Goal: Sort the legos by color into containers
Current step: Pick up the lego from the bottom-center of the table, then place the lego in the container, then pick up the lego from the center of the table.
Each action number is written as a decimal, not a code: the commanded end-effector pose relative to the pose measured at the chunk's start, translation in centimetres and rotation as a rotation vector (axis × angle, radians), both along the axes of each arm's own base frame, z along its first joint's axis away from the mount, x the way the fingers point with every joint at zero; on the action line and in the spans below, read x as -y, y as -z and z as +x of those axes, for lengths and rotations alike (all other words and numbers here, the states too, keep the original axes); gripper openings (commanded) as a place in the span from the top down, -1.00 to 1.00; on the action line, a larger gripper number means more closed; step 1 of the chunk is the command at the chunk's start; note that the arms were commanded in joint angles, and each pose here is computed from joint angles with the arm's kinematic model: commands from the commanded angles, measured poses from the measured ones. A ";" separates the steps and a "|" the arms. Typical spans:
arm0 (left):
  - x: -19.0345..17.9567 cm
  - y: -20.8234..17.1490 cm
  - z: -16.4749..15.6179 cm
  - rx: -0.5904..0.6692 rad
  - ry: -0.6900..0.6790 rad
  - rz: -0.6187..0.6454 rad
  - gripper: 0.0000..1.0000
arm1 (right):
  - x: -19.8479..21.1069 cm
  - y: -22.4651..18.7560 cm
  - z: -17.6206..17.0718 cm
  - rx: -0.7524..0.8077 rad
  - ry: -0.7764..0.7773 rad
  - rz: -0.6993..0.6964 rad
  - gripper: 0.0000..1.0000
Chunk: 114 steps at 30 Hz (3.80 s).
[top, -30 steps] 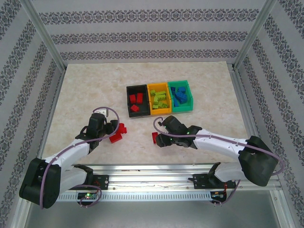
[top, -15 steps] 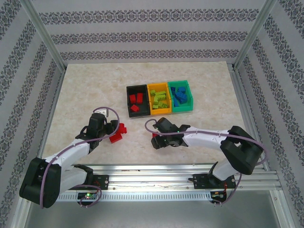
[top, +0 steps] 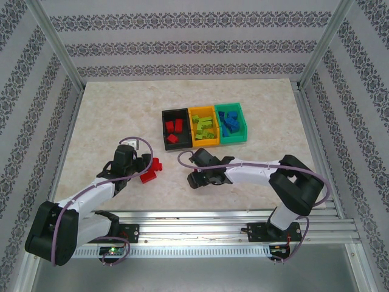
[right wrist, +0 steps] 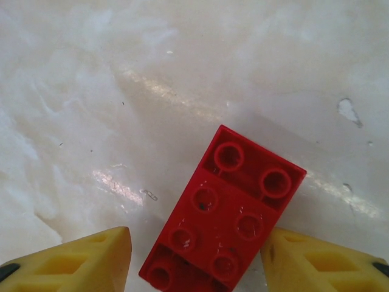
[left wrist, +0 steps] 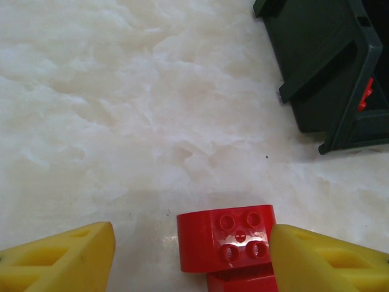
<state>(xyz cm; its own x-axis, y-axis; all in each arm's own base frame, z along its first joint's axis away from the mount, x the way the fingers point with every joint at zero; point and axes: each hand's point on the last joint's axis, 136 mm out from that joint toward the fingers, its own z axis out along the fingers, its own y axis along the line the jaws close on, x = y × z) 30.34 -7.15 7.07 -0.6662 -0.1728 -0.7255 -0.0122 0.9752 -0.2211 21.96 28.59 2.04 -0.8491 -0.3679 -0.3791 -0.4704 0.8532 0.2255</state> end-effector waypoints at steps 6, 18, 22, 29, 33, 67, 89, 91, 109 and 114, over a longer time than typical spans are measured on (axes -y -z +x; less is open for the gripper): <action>-0.2 -0.9 0.8 0.021 -0.018 -0.016 -0.35 | -1.4 1.4 -0.2 -0.023 -0.021 -0.026 -0.17; -0.1 -1.1 0.9 0.027 -0.014 -0.021 -0.36 | 0.2 2.9 0.7 0.082 -0.066 -0.269 -0.11; -0.1 -0.9 0.8 0.022 -0.012 -0.022 -0.35 | 0.3 3.2 0.8 0.095 -0.077 -0.302 -0.02; 0.1 -1.0 0.8 0.024 -0.007 -0.027 -0.36 | -0.9 2.3 1.0 0.106 -0.089 -0.256 0.36; 0.2 -1.0 0.9 0.027 -0.003 -0.036 -0.35 | -2.4 0.1 1.9 0.142 -0.094 -0.202 0.38; 0.3 -0.8 1.0 0.013 0.000 -0.040 -0.36 | -6.1 -9.5 14.3 0.090 -0.006 0.220 0.01; -2.2 0.9 1.4 -0.046 -0.114 -0.166 -0.37 | -14.4 -4.9 5.0 0.109 -0.447 0.106 -0.05; -2.6 1.1 1.4 -0.051 -0.127 -0.208 -0.37 | -14.9 -4.6 5.1 0.115 -0.457 0.108 -0.06; -4.5 2.3 1.3 -0.075 -0.202 -0.375 -0.39 | -17.1 -2.5 4.9 0.074 -0.488 0.107 -0.08; -4.4 2.3 1.3 -0.078 -0.198 -0.390 -0.39 | -16.9 -1.7 4.7 0.068 -0.491 0.093 -0.08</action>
<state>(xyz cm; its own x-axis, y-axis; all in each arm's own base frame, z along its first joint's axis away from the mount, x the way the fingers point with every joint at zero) 31.33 -2.79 4.51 -0.6605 -0.5342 -0.5277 -0.2313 0.8133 -0.5339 27.26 45.03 4.04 -0.5672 -0.6650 -0.4859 -0.8177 0.5250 0.2360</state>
